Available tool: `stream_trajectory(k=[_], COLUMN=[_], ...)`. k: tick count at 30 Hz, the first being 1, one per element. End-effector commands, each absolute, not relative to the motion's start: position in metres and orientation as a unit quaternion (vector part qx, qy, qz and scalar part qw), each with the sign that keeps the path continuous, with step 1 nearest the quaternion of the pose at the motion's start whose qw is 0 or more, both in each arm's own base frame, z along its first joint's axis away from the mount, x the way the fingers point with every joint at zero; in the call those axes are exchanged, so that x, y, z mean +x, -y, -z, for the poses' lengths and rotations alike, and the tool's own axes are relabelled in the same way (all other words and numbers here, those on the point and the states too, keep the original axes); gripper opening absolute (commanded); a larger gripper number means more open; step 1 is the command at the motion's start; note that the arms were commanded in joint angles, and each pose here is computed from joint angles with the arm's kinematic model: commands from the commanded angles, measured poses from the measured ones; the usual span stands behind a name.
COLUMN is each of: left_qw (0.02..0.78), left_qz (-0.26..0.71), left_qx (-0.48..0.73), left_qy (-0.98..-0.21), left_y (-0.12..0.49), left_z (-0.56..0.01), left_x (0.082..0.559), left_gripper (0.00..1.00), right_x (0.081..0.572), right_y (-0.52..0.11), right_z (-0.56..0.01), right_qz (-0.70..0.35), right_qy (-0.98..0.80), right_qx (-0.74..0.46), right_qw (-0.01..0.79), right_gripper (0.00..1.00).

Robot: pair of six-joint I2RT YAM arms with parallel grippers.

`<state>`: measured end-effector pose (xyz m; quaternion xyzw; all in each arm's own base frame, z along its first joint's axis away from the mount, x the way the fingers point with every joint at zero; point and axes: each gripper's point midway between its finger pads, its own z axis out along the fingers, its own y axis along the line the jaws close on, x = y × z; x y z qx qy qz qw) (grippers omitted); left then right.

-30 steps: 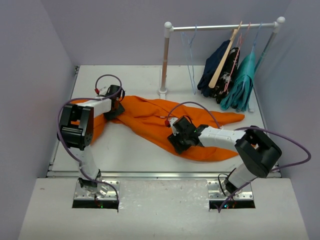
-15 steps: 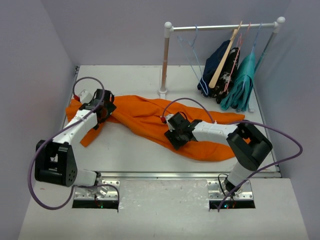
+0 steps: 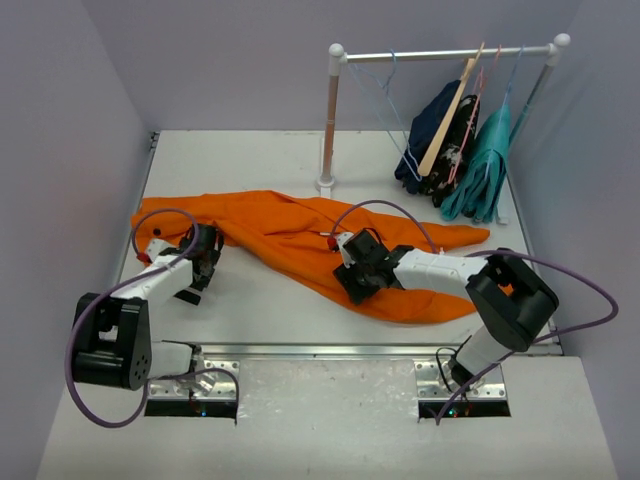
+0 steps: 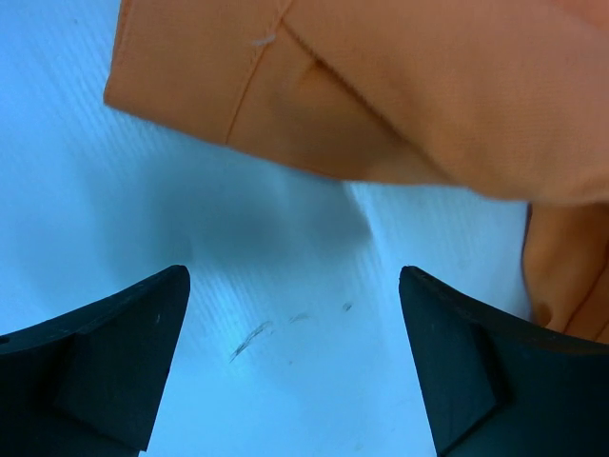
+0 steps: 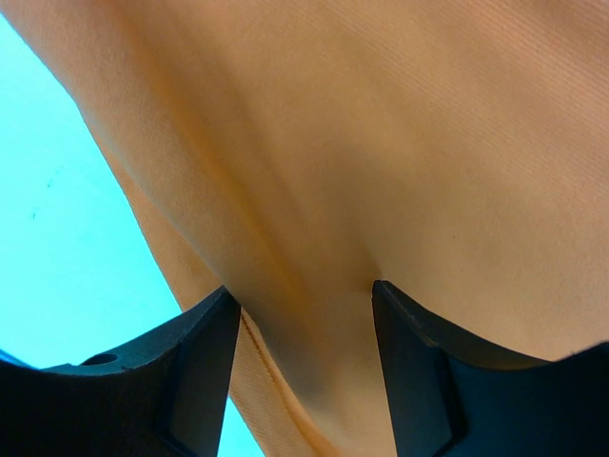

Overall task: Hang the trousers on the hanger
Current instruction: Flatten out the trousers at the center of the board.

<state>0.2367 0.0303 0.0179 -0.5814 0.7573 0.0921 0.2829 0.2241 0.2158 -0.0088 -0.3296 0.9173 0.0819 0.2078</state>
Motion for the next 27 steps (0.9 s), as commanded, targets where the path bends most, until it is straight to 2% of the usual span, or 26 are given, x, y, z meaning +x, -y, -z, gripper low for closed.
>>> stream_trajectory(k=[1,15,18,25,26,27], left_qw=[0.333,0.385,0.383,0.369,0.365,0.362], left_qz=[-0.079,-0.094,-0.104,-0.116,-0.118,-0.119], left_qx=[-0.624,-0.633,-0.634,-0.629,-0.636,-0.636], left_qy=[-0.702,-0.665,-0.664,-0.674,-0.670,-0.671], left_y=[-0.049,-0.071,-0.075,-0.078,-0.084,-0.085], left_z=[-0.029,-0.046,-0.043,-0.030,-0.028,-0.026], left_x=[0.275,0.311,0.313,0.323,0.324,0.323], left_gripper=[0.89,0.89,0.86,0.67,0.59,0.58], right_x=[0.222,0.220,0.219,0.216,0.216,0.216], right_y=[-0.221,-0.224,-0.224,-0.227,-0.227,-0.227], right_z=[-0.008,-0.008,-0.008,-0.007,-0.006,-0.006], right_qz=[-0.107,-0.116,-0.116,-0.128,-0.127,-0.127], right_qy=[-0.910,-0.908,-0.908,-0.907,-0.907,-0.907], right_qx=[-0.327,-0.332,-0.332,-0.337,-0.336,-0.336], right_qw=[0.232,0.228,0.226,0.220,0.220,0.220], right_gripper=[0.59,0.59,0.59,0.59,0.59,0.59])
